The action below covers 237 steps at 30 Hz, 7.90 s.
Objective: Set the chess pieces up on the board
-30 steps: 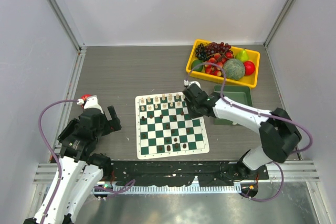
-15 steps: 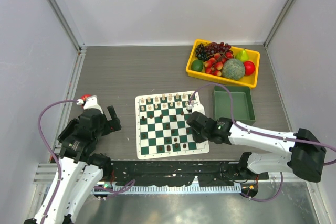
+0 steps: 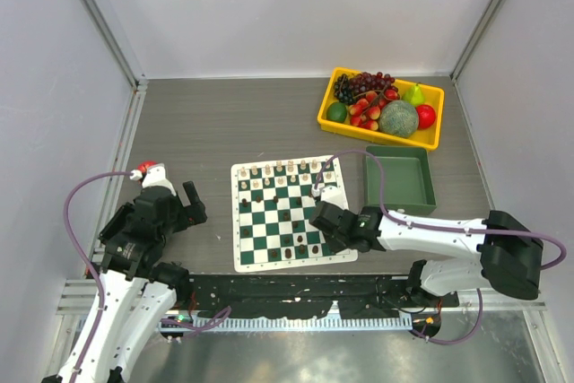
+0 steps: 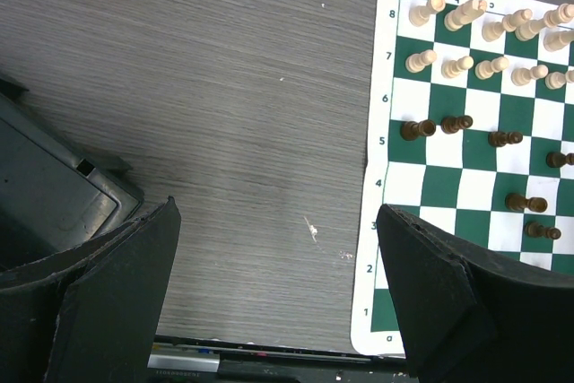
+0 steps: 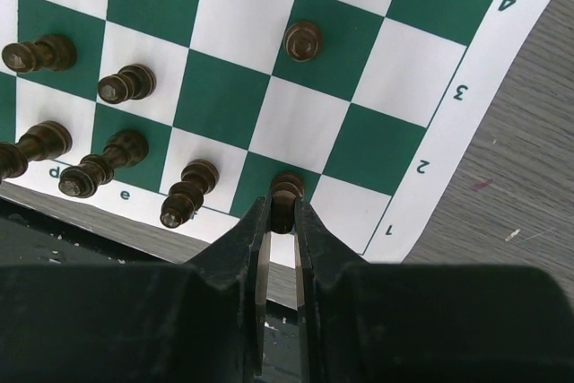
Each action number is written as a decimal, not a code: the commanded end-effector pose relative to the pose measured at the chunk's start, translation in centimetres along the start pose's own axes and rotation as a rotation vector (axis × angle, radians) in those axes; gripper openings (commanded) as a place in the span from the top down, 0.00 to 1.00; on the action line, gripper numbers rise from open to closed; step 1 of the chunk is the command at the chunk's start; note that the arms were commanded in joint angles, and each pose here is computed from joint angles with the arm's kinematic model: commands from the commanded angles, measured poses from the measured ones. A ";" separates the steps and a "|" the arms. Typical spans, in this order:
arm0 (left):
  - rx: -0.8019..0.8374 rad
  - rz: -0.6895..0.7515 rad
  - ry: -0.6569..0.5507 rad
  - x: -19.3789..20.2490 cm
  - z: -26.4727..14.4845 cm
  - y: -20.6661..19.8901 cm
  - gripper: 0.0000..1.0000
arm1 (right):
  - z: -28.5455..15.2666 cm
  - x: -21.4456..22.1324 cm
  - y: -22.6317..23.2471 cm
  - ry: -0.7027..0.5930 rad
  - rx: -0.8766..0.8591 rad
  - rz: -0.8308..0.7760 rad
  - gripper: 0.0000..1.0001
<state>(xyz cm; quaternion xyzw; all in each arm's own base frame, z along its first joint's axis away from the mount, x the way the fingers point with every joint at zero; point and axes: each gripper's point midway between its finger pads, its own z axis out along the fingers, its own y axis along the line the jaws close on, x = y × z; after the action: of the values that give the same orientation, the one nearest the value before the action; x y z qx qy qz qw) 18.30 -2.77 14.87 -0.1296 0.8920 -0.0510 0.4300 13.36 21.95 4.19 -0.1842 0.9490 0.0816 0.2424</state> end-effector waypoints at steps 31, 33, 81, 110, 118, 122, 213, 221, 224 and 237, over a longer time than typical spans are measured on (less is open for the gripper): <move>0.034 -0.021 -0.027 -0.7 0.2 -0.8 0.01 | -2.4 -3.8 0.9 -0.136 0.017 0.046 0.43; 0.016 -0.023 -0.031 -0.8 0.1 -0.5 0.01 | -2.7 -4.9 0.9 -0.169 0.032 0.046 0.41; -0.070 -0.084 -0.071 -1.3 0.3 0.9 0.01 | 5.0 -17.9 -1.1 -0.137 0.048 0.092 0.57; -0.069 -0.078 -0.054 -1.0 0.5 0.8 0.01 | 4.2 -15.1 8.5 -0.064 -0.165 -0.058 0.47; -0.060 -0.078 -0.054 -1.0 0.5 0.7 0.01 | 5.5 -14.5 8.4 -0.026 -0.131 -0.058 0.48; -0.058 -0.077 -0.054 -1.0 0.5 0.6 0.01 | 6.0 -13.8 8.5 0.008 -0.128 -0.070 0.50; -0.063 -0.075 -0.044 -1.0 0.6 0.6 0.01 | -0.9 0.9 -2.4 0.063 -0.003 0.177 0.82; -0.061 -0.073 -0.038 -0.8 0.7 0.6 0.01 | -0.1 1.4 -2.7 0.065 0.011 0.179 0.79; -0.060 -0.072 -0.039 -0.8 0.7 0.6 0.01 | 0.1 1.3 -2.5 0.065 0.006 0.176 0.72; -0.048 -0.075 -0.041 -0.9 0.6 0.4 0.01 | -4.5 -7.4 -3.0 -0.178 0.067 0.086 0.50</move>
<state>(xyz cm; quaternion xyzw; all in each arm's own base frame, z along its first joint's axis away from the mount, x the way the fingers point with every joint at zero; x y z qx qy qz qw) 18.47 -1.85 14.24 -0.1745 0.8870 -0.0317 0.4263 15.15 19.07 6.80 -0.1160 0.9587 0.0788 0.2475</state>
